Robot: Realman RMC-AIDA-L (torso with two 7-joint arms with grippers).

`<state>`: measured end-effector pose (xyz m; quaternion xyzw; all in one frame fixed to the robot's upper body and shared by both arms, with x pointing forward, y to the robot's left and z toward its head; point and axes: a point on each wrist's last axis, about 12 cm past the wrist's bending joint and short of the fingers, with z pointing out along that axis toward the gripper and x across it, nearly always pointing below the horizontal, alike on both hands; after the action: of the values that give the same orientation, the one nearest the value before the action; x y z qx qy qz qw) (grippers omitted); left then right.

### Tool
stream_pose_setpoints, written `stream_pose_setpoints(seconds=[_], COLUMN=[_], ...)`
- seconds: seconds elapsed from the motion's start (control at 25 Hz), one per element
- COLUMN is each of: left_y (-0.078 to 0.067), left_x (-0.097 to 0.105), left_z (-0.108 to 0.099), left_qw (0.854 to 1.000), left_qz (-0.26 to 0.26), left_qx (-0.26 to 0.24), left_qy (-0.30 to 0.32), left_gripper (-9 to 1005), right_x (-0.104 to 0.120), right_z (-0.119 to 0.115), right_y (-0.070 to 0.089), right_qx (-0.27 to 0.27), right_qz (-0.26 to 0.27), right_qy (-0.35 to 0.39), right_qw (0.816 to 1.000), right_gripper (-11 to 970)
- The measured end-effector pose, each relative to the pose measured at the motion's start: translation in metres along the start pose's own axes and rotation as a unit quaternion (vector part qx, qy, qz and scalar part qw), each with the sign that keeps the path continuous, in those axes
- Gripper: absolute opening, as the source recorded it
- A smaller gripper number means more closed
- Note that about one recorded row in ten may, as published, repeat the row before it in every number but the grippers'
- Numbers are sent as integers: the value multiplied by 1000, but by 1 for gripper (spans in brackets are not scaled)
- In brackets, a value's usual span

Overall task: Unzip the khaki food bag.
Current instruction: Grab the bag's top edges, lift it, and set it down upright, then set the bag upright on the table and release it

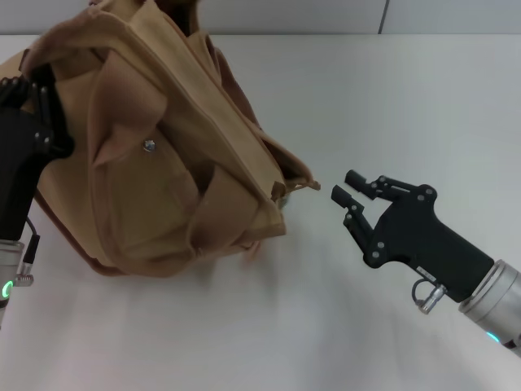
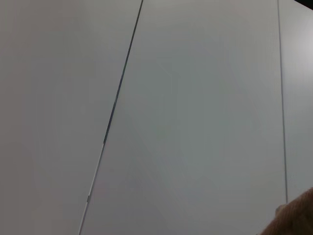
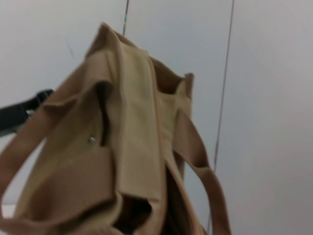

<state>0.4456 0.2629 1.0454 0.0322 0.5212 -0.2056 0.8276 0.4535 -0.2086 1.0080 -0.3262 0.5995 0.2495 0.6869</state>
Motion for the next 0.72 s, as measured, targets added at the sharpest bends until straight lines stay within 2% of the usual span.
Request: stream_pose_setpoints(seconds=[0.12, 0.2, 0.44, 0.72], left_y=[5, 7, 11, 10], left_x=[-2, -2, -3, -2], left_z=[-1, -1, 2, 3], left_qw=[1000, 1000, 999, 999], left_qz=[-19, -24, -43, -45], left_qx=[-10, -13, -17, -16], left_qy=[-4, -5, -5, -4], left_gripper=[105, 106, 109, 112], right_x=[3, 5, 8, 8], right_z=[-1, 1, 16, 40], right_y=[-4, -6, -6, -13], right_qx=[6, 6, -2, -6], right_qz=[-6, -8, -3, -10], right_qy=[14, 24, 44, 66], right_qw=[1000, 1000, 999, 998], right_gripper=[69, 279, 404, 378])
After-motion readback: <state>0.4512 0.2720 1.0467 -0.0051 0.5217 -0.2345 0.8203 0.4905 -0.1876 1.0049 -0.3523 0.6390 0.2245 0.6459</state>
